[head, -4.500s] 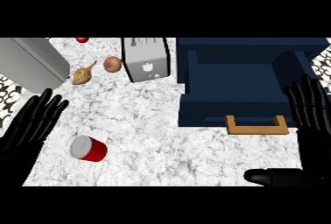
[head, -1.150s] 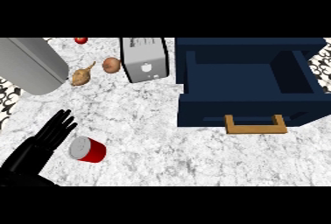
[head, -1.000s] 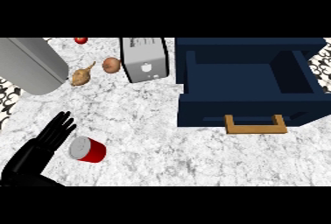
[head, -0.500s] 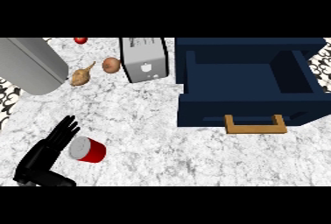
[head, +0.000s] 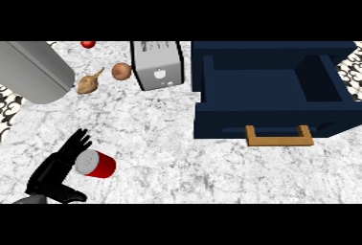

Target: Pick up the can, place it into the drawer and close the drawer

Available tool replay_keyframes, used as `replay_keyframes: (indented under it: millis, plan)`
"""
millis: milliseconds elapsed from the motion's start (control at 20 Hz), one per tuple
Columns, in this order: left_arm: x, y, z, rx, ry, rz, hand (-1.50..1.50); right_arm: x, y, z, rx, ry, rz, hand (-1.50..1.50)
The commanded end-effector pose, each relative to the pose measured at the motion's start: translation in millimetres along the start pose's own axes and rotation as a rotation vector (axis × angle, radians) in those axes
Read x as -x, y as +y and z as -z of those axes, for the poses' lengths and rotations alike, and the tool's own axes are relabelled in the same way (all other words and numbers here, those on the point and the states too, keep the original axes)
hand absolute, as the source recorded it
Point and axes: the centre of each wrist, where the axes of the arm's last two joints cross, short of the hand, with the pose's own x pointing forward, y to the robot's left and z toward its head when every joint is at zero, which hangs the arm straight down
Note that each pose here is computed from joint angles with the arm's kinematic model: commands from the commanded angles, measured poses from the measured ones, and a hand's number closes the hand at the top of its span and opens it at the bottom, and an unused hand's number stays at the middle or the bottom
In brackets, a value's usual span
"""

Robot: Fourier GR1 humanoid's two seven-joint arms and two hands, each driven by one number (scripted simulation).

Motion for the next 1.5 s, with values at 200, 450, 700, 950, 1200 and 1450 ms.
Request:
replay_keyframes:
  millis: [200,450,700,950,1200,1450]
  plan:
    - [22,-7,-6,0.025,0.028,-0.042,-1.5,-9,7,-13,0.004,-0.005,0.028,-1.5]
    - [32,-7,18,0.021,0.021,-0.13,-1.5,-5,-15,-4,0.003,0.001,0.027,-1.5]
    - [21,-26,56,0.063,0.026,-0.162,1.5,-8,10,-4,-0.011,0.0,0.031,-1.5]
    - [7,-32,61,0.202,-0.012,-0.183,1.5,6,-4,-3,-0.003,0.021,0.041,-1.5]
    - [-9,-58,80,0.081,-0.113,-0.238,1.5,-9,2,-14,0.017,0.01,0.051,-1.5]
    - [-10,-89,98,-0.292,-0.223,-0.258,1.5,-12,0,-16,0.008,0.021,0.051,-1.5]
